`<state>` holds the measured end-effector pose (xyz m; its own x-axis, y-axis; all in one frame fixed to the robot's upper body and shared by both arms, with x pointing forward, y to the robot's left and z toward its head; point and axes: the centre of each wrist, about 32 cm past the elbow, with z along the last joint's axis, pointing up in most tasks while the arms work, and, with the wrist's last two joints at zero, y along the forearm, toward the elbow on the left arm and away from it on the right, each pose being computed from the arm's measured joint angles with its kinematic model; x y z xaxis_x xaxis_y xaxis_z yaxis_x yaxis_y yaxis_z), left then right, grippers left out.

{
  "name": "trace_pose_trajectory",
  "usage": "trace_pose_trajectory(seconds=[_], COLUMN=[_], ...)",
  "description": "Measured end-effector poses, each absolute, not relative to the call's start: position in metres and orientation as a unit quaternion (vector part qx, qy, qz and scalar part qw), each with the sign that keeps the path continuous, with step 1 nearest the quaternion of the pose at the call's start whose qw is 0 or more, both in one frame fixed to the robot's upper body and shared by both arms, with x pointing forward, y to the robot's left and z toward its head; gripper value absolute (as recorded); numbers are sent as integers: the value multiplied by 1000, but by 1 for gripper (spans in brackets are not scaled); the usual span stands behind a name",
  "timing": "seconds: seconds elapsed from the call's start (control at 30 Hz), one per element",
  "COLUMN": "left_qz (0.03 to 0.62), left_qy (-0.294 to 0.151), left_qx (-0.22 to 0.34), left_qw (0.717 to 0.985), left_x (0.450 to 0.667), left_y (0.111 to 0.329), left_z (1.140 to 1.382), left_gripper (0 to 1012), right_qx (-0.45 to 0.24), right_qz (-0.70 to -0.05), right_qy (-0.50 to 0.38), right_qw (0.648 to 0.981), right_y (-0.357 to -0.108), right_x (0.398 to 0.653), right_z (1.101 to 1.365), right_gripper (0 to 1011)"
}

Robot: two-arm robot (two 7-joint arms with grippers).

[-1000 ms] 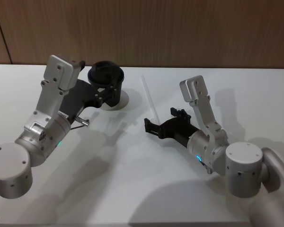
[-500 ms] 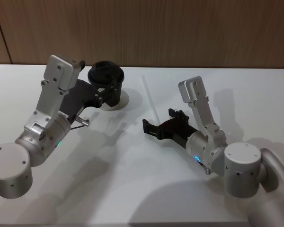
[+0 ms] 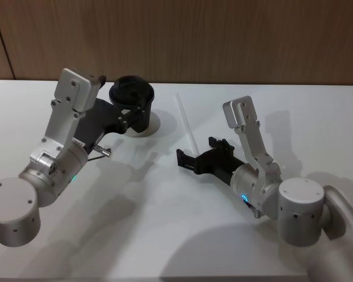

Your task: Pick up the straw with one hand, pass it to the other hand, and insert it into the cup.

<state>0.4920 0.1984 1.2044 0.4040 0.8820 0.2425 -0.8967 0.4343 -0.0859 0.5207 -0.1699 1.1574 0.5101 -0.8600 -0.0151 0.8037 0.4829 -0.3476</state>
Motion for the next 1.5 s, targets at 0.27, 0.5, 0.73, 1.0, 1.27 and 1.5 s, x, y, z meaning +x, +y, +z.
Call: trace_pose_trajectory(seconds=[0.27,0.5,0.73,1.0,1.27,1.5], left_qz=[531,531,531,531,531,531], left_qy=[-126,-126,-126,-126,-126,-126], left_qx=[29,29,29,29,29,29], left_qw=[837,837,837,837,837,837], left_x=[492,492,492,492,492,492], left_y=[198,198,198,198,198,198], left_z=[1204,1204,1204,1204,1204,1204], left_gripper=[1001,1002,1002,1002,1002,1002], right_qx=[-150,-150,-152,-154,-156,-156], right_qz=[-484,-482,-481,-478,-477,-477], right_qy=[102,106,105,102,98,100], right_qw=[856,857,857,859,860,859], right_y=[-170,-170,-170,-169,-169,-169], right_x=[520,520,521,523,527,530], right_z=[1156,1155,1154,1153,1151,1150], right_gripper=[1008,1008,1008,1008,1008,1008])
